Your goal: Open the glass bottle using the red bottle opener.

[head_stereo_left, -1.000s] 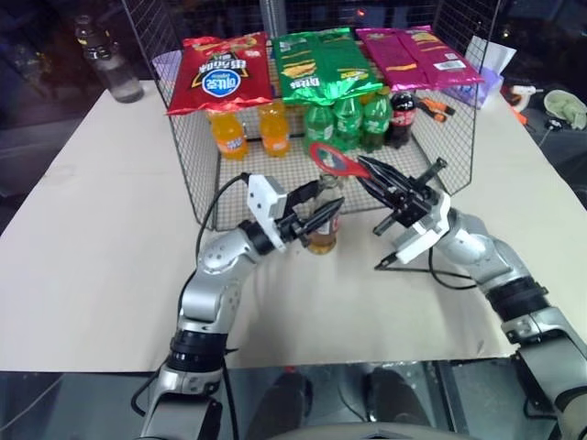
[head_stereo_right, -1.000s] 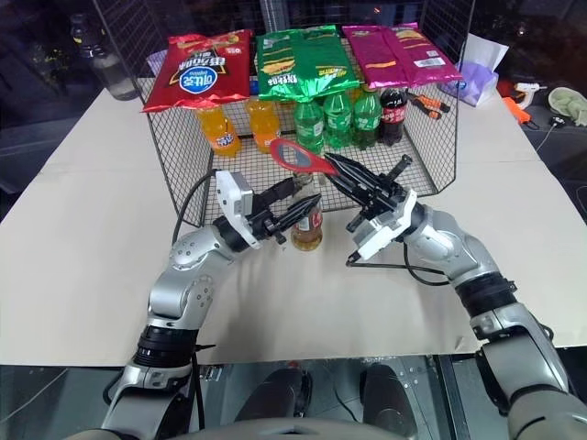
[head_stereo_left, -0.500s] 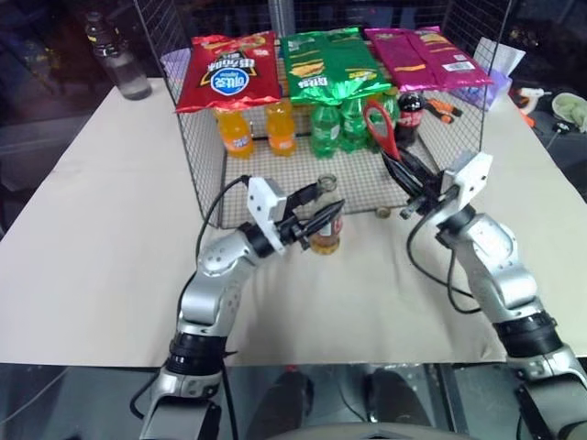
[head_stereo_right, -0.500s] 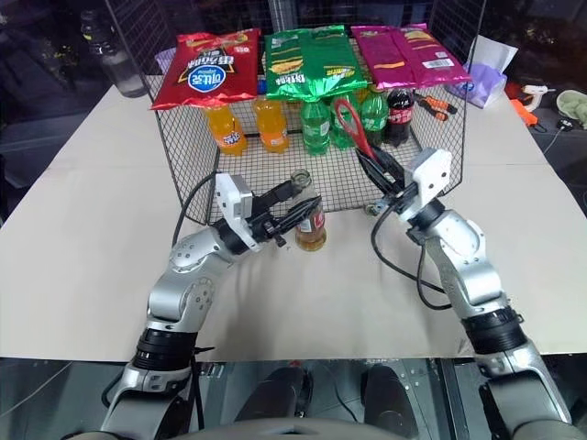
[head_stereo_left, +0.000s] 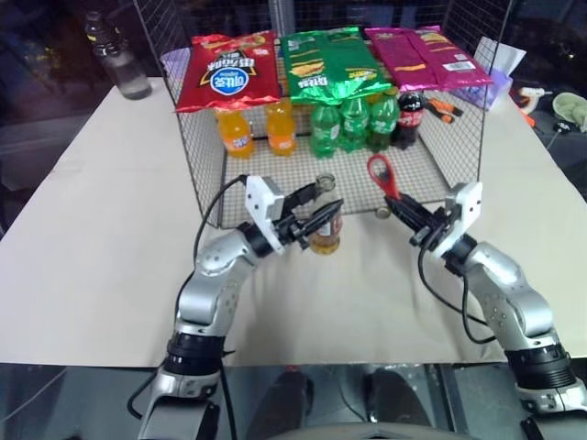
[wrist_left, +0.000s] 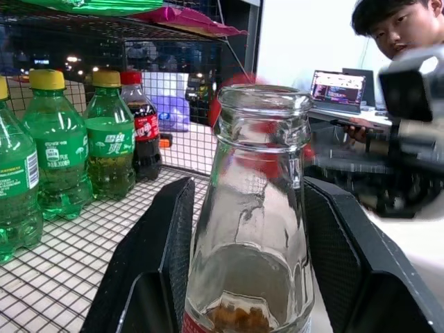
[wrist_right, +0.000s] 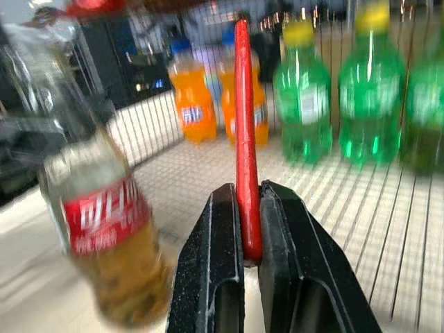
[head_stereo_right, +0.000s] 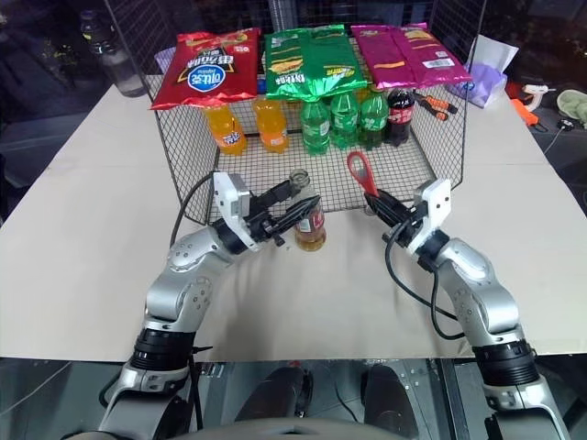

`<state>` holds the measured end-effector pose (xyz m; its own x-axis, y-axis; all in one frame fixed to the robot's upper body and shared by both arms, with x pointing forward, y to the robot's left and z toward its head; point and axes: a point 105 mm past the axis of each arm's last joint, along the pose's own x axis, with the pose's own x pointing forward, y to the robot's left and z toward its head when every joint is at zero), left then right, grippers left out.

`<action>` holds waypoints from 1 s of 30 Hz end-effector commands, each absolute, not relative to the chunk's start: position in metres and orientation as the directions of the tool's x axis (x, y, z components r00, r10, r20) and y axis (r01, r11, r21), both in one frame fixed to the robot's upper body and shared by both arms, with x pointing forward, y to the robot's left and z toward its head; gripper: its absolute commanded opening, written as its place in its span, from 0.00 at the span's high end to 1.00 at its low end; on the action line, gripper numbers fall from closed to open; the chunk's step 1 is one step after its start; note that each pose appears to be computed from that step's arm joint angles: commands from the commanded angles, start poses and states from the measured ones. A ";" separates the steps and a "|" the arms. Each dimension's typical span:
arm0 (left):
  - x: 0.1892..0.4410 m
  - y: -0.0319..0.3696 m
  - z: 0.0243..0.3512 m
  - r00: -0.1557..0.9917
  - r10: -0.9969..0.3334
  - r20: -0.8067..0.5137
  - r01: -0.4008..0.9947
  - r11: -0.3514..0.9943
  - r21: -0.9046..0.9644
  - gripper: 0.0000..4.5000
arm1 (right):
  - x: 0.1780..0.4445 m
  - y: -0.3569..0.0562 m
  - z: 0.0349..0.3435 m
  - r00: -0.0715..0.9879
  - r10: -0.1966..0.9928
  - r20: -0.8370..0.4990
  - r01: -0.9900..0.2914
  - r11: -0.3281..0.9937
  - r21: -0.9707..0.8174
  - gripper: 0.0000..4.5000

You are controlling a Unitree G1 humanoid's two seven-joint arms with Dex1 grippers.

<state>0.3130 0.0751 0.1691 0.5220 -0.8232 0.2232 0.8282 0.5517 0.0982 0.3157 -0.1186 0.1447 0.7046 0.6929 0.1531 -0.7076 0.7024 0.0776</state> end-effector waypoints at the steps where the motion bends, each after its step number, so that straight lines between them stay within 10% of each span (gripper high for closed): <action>1: 0.312 0.075 0.163 0.535 -0.818 0.209 0.824 0.560 0.081 0.20 | 0.307 -0.113 0.153 0.670 0.722 0.174 -0.735 0.678 0.019 1.00; 3: 0.312 0.075 0.163 0.541 -0.815 0.209 0.820 0.566 0.083 0.01 | 0.307 -0.112 0.153 0.670 0.720 0.179 -0.734 0.678 0.022 1.00; 26: 0.261 0.119 0.177 0.569 -0.816 0.099 0.809 0.577 0.113 0.01 | 0.275 -0.141 0.106 0.635 0.759 -0.146 -0.719 0.649 0.248 1.00; 30: 0.263 0.140 0.162 0.668 -0.743 0.043 0.735 0.668 0.116 0.00 | 0.278 -0.142 0.109 0.659 0.743 -0.117 -0.712 0.667 0.219 0.66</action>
<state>0.2635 0.1336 0.1548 0.6358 -0.7712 0.0319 0.7686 0.6364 0.0643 0.2764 -0.1404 0.0959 0.6424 0.7490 -0.1623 -0.7036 0.6603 0.2626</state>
